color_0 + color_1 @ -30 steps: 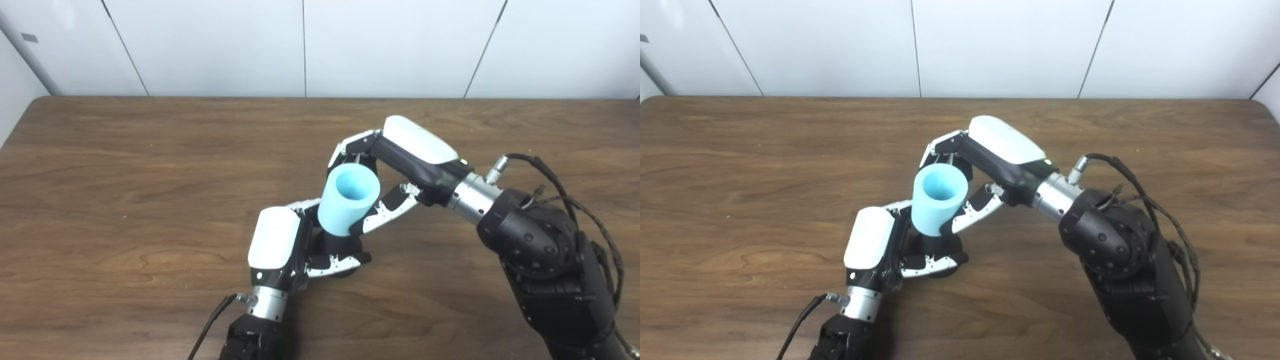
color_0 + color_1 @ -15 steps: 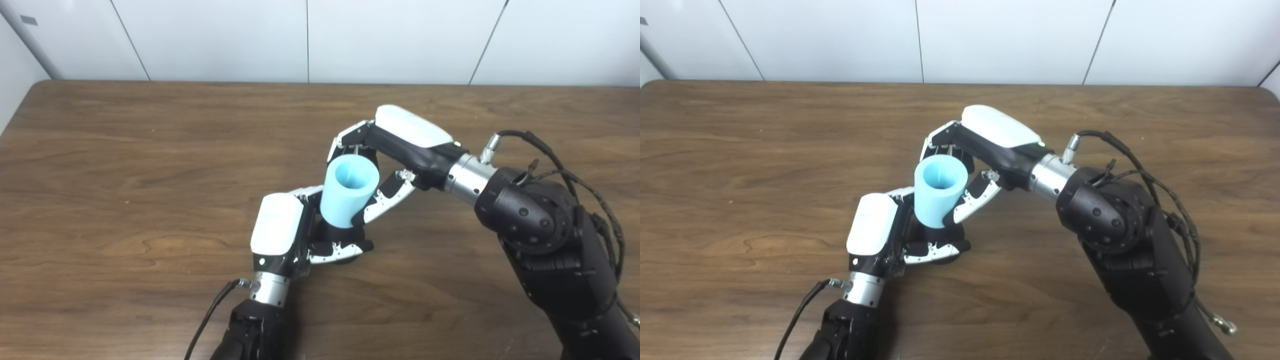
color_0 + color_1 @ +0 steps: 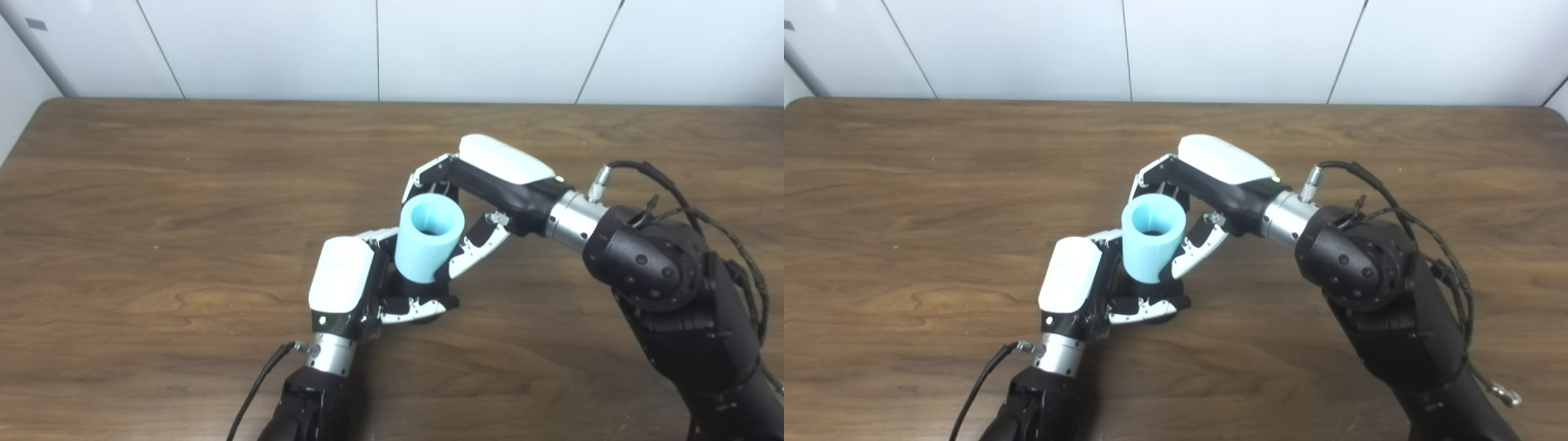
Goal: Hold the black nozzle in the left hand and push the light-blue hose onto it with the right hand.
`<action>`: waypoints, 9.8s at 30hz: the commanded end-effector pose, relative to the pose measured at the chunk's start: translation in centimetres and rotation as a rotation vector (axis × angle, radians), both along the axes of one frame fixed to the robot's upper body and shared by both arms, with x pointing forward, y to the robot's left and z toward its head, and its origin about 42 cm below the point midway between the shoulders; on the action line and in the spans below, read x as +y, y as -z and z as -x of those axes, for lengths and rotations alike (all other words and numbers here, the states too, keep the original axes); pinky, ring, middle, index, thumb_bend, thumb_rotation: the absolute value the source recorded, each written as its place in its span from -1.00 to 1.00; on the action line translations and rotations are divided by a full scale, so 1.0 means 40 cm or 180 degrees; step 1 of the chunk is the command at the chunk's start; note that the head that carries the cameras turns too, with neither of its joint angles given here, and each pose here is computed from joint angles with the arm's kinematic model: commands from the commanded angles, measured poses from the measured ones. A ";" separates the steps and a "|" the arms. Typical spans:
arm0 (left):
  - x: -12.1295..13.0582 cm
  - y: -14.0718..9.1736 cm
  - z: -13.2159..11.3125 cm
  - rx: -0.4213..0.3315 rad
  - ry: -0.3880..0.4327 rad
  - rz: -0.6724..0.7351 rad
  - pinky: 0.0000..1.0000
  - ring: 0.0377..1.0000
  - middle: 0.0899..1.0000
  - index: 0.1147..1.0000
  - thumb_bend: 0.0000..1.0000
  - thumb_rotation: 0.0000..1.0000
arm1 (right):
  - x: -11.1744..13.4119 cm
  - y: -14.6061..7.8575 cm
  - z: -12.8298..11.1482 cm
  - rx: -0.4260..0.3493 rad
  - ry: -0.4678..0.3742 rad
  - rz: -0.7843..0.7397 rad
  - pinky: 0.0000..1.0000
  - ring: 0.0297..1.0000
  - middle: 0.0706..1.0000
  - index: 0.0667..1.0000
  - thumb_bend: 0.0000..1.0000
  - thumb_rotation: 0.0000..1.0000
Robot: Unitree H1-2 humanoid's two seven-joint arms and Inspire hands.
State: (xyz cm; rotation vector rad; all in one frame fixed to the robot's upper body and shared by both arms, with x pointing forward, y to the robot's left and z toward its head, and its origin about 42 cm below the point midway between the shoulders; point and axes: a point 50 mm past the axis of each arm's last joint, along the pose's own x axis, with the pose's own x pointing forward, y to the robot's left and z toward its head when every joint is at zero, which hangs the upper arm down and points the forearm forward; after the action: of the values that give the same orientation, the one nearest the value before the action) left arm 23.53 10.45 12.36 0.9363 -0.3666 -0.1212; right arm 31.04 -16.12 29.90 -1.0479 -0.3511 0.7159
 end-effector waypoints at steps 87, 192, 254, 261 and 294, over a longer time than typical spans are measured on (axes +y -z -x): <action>-0.064 0.093 0.075 0.0652 0.0102 0.0079 -0.12 -0.08 -0.18 -0.14 0.05 -1.00 | -0.084 0.024 0.231 -0.1058 -0.0420 0.0093 0.86 0.94 0.94 0.80 0.12 0.67; -0.059 0.085 0.073 0.0651 0.0085 0.0009 -0.11 -0.06 -0.18 -0.13 0.04 -1.00 | -0.076 -0.029 0.224 -0.1179 -0.0521 -0.0123 0.83 0.88 0.87 0.82 0.01 0.66; 0.126 -0.217 -0.099 0.0363 -0.0137 -0.0720 0.06 0.30 0.47 0.45 1.00 -0.31 | -0.100 -0.046 0.175 -0.1389 -0.0118 -0.0225 0.74 0.84 0.82 0.79 0.01 0.80; 0.199 -0.290 -0.130 0.0359 -0.0140 -0.0844 0.16 0.37 0.50 0.39 1.00 -0.31 | -0.106 -0.048 0.175 -0.1426 -0.0092 -0.0197 0.78 0.85 0.81 0.79 0.01 0.81; 0.463 -0.266 -0.023 0.0417 -0.0567 0.2371 1.00 0.99 0.93 0.92 0.20 0.36 | -0.221 0.127 0.124 0.0201 0.1317 -0.1768 0.61 0.89 0.99 1.00 0.03 1.00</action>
State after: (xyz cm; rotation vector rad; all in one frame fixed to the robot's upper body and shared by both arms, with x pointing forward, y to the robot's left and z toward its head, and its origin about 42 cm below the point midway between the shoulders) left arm 24.90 28.85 21.65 0.2375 -0.1143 0.1068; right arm 25.97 -24.97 24.42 -0.6012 -0.2187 0.2935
